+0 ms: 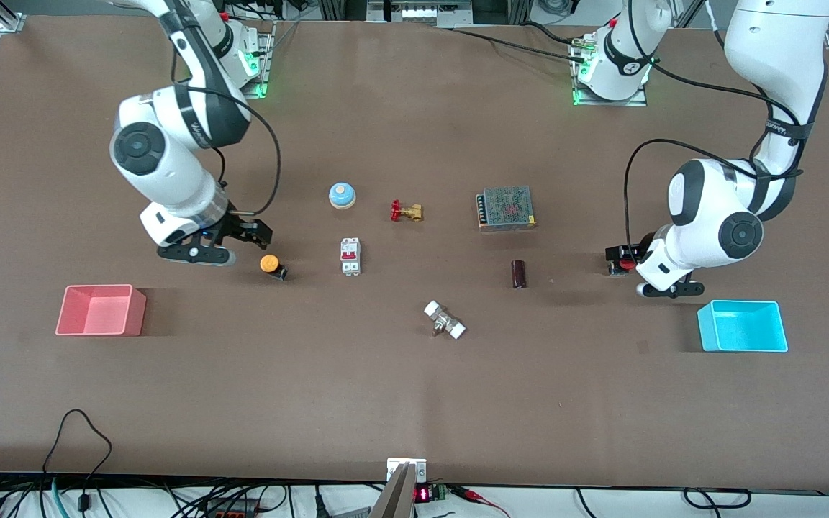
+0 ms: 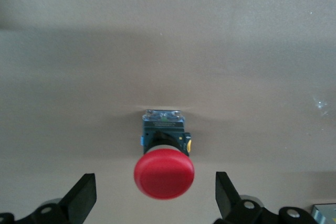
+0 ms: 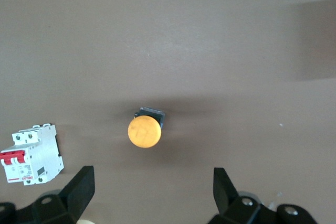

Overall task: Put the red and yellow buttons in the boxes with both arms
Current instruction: 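Reach the right gripper to the yellow button while the left reaches red, then grasp the yellow button with the right gripper while the left grasps red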

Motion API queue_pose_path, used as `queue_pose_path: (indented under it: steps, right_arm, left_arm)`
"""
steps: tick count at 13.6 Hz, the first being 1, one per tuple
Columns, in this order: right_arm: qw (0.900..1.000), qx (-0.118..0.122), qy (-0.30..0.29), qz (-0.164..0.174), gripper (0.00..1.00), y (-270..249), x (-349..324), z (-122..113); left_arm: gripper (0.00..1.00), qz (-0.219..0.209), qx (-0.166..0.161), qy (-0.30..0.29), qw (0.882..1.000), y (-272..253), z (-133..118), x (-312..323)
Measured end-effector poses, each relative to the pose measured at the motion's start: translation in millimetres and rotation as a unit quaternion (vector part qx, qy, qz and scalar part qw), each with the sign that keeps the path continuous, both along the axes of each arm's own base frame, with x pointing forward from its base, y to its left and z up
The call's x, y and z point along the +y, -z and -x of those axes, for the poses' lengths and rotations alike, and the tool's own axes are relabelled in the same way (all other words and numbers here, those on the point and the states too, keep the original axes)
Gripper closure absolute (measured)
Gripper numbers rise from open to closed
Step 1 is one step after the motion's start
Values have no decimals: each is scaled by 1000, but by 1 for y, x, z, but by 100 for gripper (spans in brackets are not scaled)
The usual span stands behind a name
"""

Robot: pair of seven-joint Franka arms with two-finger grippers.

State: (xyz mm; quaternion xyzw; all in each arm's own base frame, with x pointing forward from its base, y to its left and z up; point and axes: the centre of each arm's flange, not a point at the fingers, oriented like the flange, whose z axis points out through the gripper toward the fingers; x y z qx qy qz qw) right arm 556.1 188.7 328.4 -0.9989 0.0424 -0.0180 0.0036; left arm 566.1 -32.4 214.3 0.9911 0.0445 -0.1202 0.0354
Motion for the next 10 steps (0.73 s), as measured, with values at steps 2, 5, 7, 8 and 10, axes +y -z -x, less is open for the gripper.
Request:
queue_pose_path:
  steps: [2,5,7,8,10]
  right_arm:
    - [1000,-8,-1,-4,0,16,3,-4]
    - [1000,-16,16,-12,0,40,5,-10]
    - [999,-13,32,-14,0,55,5,-11]
    - [999,-11,41,-14,0,62,4,-11]
    - [998,-6,57,-14,0,74,4,-11]
  left_arm:
    - [0,1,-4,-1,1000,5,1,0]
    - [4,6,-13,27,1000,19,1,-3]
    - [9,8,-16,39,999,26,1,-5]
    - [10,9,-15,43,999,28,1,-6]
    - [14,9,-15,49,999,29,2,-10]
